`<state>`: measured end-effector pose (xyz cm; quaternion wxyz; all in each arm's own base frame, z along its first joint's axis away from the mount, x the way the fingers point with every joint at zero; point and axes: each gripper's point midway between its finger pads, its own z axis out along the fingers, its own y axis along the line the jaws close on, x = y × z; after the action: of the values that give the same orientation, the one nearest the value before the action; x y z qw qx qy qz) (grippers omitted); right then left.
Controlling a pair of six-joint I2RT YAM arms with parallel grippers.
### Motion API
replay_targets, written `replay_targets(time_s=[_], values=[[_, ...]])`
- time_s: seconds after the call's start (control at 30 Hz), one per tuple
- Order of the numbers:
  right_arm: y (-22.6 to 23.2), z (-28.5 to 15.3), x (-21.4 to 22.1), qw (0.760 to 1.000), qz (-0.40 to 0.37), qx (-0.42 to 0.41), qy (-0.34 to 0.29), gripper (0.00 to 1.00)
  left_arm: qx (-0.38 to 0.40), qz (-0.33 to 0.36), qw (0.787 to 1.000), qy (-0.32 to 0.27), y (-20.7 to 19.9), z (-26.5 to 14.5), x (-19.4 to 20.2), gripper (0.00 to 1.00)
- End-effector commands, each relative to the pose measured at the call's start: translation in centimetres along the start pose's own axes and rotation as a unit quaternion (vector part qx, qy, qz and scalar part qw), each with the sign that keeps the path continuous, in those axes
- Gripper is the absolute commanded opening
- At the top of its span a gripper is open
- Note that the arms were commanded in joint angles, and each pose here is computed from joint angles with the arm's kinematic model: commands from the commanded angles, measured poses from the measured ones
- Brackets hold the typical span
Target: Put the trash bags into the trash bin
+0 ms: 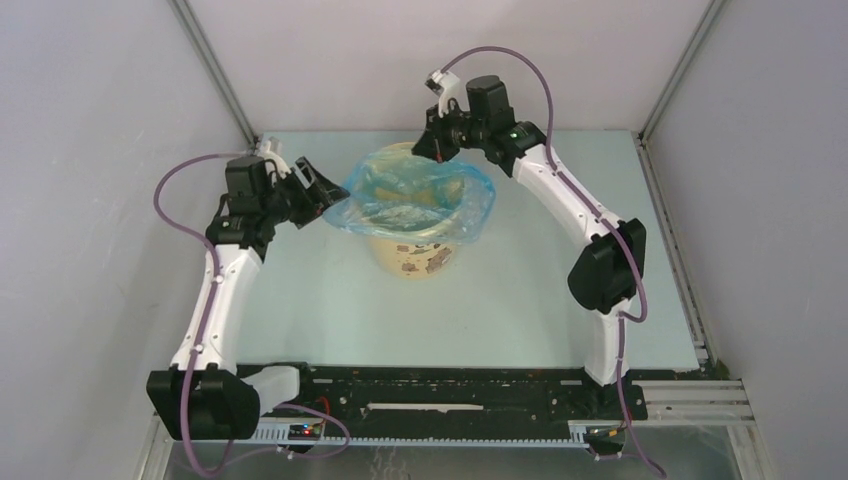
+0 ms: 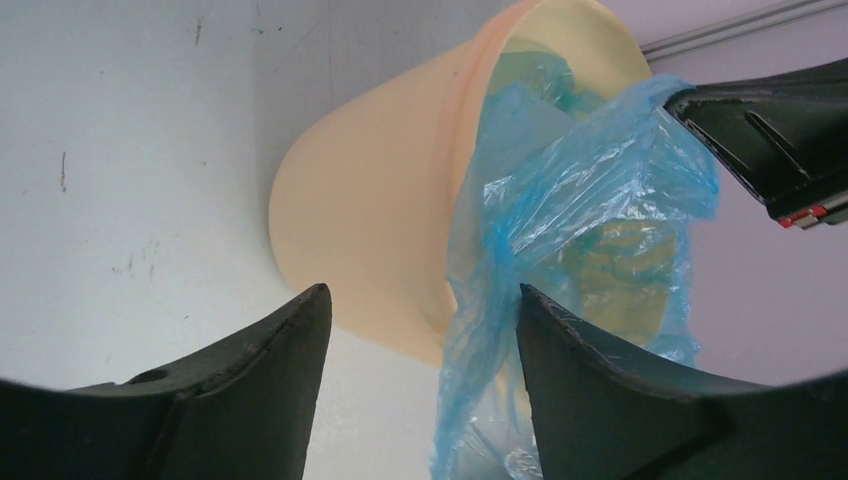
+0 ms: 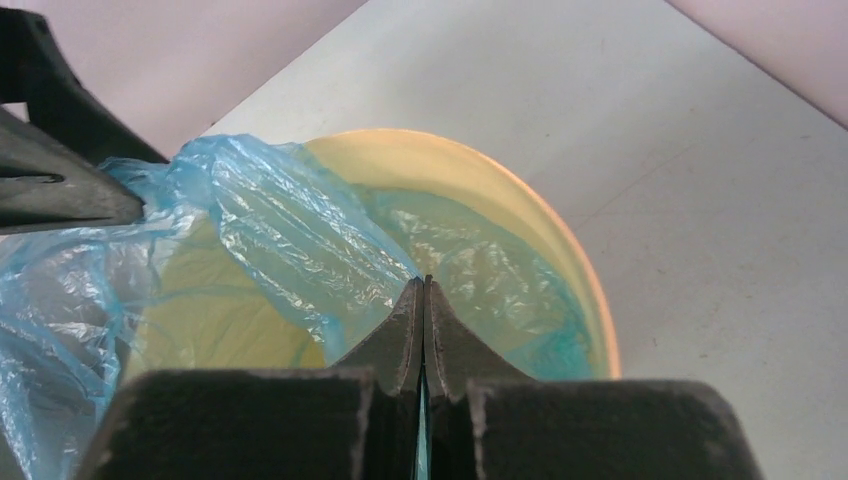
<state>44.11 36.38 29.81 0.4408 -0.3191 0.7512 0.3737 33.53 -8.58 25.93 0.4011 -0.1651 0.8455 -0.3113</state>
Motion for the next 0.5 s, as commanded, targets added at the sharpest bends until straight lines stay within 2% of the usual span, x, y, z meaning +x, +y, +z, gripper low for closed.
replay_targets(time_s=[0.0,0.2,0.27,0.4,0.47], values=[[-0.2,-1.5,-4.3,0.998,-0.008,0.018,-0.057,0.0,0.019,-0.015,0.999,-0.02,-1.0,-1.1,-0.4,0.68],[-1.4,-1.2,-4.7,0.997,0.006,0.034,-0.065,0.0,0.005,-0.016,0.999,-0.036,-0.7,-1.4,-0.7,0.5],[-1.8,-1.0,-4.6,0.997,0.004,0.041,-0.065,0.0,0.0,-0.011,0.999,-0.04,-0.6,-1.6,-0.9,0.5],[-2.7,-0.7,-4.8,0.996,0.009,0.049,-0.069,0.0,-0.009,0.003,0.999,-0.039,-0.2,-1.5,-1.0,0.6],[-3.0,-0.5,-4.8,0.996,0.009,0.051,-0.069,0.0,-0.013,0.003,0.999,-0.032,0.1,-1.0,-1.0,0.59]])
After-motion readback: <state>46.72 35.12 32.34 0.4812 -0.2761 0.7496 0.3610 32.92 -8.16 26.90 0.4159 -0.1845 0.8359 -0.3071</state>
